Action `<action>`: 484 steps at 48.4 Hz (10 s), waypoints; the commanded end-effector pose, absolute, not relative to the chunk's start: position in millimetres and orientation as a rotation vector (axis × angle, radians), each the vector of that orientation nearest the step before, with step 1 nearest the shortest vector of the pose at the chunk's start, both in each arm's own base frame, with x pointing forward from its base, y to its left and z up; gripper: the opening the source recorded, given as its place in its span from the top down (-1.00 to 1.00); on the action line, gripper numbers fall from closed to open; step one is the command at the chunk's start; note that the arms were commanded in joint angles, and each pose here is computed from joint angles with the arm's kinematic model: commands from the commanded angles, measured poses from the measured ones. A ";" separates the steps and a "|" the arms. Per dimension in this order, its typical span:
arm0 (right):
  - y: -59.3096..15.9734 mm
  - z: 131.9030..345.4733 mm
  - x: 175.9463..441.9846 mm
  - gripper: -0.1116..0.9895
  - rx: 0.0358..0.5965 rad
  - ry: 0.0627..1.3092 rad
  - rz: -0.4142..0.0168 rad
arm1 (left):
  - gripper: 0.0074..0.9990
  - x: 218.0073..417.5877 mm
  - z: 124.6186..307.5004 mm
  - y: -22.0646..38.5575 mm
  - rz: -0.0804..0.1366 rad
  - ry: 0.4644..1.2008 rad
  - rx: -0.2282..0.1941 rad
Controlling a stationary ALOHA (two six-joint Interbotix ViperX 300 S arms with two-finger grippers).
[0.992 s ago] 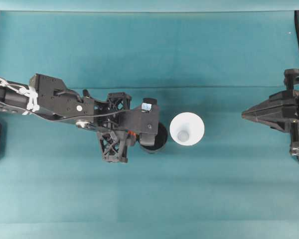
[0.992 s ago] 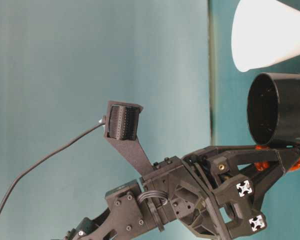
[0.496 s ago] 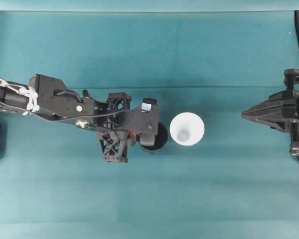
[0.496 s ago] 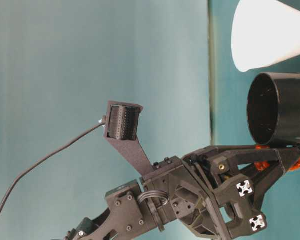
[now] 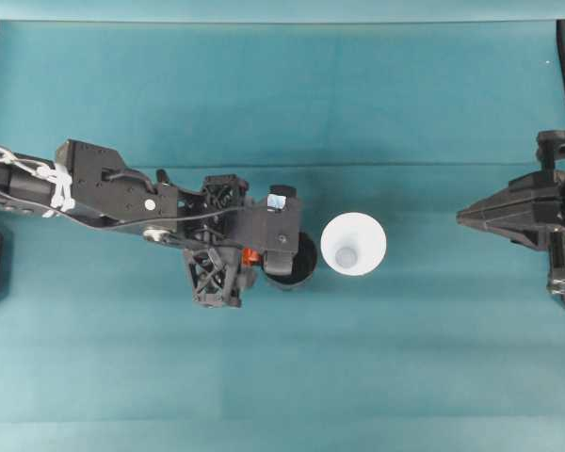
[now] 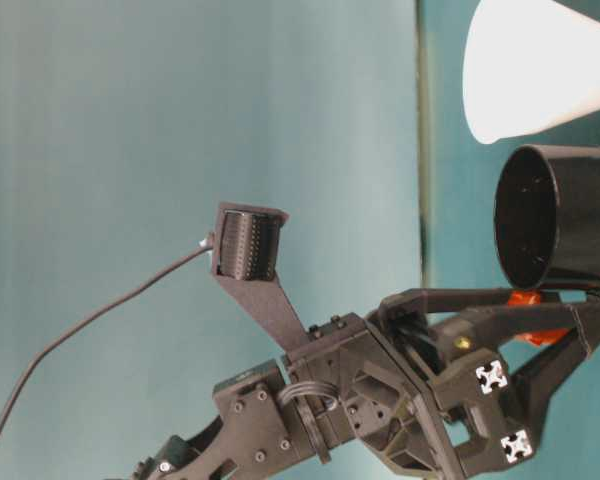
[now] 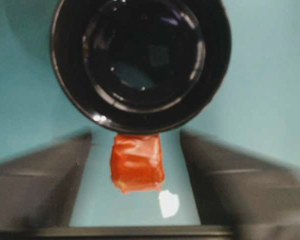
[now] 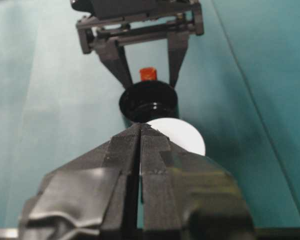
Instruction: Put the paper cup into the moved red handle cup holder.
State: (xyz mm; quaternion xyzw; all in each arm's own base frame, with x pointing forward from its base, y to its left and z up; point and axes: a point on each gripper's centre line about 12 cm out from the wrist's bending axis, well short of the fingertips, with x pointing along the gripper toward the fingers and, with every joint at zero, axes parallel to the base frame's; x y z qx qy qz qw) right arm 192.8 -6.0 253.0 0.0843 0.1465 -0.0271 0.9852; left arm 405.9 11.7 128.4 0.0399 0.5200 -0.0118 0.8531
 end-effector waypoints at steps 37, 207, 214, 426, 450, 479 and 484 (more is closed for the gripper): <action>-6.5 252.6 193.3 0.98 0.191 0.306 -0.061 | -0.92 357.1 235.5 2.2 -0.037 0.989 0.102; -50.9 289.6 327.4 0.99 0.507 1.014 -0.346 | -0.91 305.5 255.6 0.1 -0.013 0.867 0.053; -50.3 293.7 346.2 0.99 0.500 0.969 -0.327 | -0.91 306.3 256.2 -0.2 -0.013 0.865 0.055; -1.6 345.4 376.2 -0.79 0.155 0.750 -0.076 | -0.91 281.5 275.1 -1.5 -0.002 0.788 0.019; -1.3 344.0 373.6 -0.79 0.161 0.717 -0.072 | -0.91 281.7 275.2 -1.5 -0.002 0.787 0.019; -1.0 340.4 372.3 -0.79 0.164 0.726 -0.072 | -0.91 281.8 274.6 -1.5 -0.001 0.790 0.017; -0.5 339.8 372.2 -0.79 0.165 0.728 -0.071 | -0.91 281.1 274.9 -1.5 -0.002 0.788 0.019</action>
